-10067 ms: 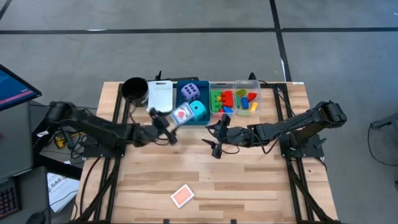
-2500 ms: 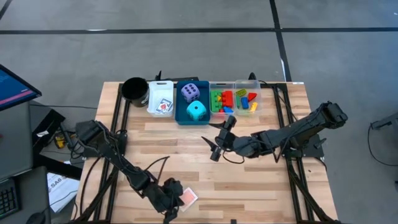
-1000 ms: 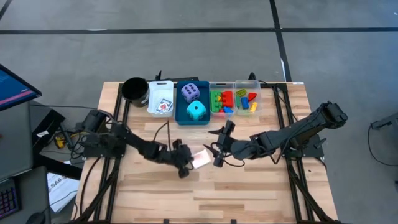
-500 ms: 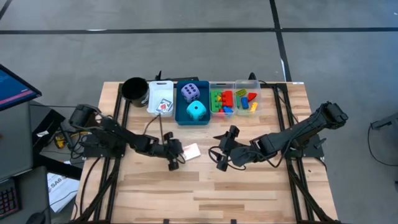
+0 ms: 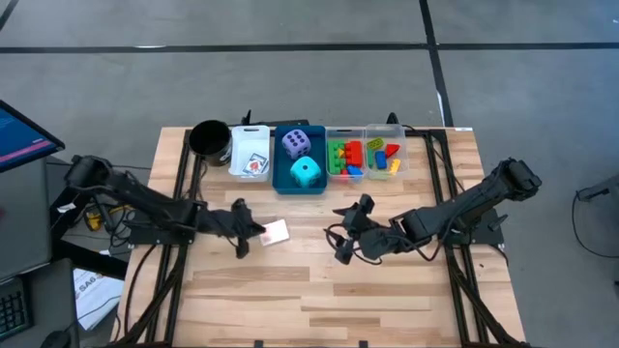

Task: Pick & Place Toys
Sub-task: Put the orange playing card into the white bin

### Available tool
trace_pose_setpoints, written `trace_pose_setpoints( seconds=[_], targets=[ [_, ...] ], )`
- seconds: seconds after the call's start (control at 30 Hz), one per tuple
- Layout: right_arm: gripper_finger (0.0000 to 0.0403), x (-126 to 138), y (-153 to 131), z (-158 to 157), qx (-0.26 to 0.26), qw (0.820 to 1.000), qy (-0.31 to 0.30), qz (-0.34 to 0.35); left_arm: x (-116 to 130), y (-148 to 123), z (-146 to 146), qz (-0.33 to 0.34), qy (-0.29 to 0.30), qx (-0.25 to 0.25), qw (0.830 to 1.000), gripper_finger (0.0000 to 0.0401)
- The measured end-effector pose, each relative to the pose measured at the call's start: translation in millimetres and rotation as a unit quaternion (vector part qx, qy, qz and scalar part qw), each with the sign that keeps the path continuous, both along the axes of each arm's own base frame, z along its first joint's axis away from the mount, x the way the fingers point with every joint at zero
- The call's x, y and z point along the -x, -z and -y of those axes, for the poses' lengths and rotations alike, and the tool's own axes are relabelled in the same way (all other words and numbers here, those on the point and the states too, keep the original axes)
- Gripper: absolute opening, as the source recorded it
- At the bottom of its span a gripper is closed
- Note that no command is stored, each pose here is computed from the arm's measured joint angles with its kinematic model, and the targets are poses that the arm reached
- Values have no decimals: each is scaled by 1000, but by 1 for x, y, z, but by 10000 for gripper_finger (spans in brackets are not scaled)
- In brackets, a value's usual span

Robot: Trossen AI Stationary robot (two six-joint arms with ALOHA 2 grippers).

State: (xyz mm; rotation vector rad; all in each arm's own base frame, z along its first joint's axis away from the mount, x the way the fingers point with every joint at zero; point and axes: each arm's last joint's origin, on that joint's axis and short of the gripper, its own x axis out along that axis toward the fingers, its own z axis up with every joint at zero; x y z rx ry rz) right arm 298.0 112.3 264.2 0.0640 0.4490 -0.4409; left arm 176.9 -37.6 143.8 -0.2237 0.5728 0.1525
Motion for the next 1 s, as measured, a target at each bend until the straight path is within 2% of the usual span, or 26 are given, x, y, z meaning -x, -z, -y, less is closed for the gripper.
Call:
trace_pose_setpoints(
  seconds=[0.13, 0.27, 0.5, 0.6, 0.7, 0.83, 1.0],
  targets=[
    [269, 3, 1, -4, 12, 1000, 7, -1, 8, -12, 0, 45, 34, 35, 998, 77],
    [269, 6, 2, -8, 20, 1000, 2, -11, 14, -6, 0, 37, 42, 56, 997, 141],
    [269, -5, 29, -17, 49, 998, 8, -44, 25, 22, -3, -27, 9, 80, 996, 264],
    [269, -15, 55, -17, 61, 995, 19, -76, 29, 30, -5, -54, -7, 74, 996, 301],
    [269, -25, 77, -17, 65, 993, 25, -93, 31, 35, -6, -59, -33, 71, 995, 317],
    [269, -33, 96, -20, 64, 993, 22, -100, 31, 37, -8, -66, -45, 61, 995, 319],
    [269, -37, 97, -23, 52, 995, 14, -83, 29, 36, -7, -53, -51, 59, 996, 312]
  ],
)
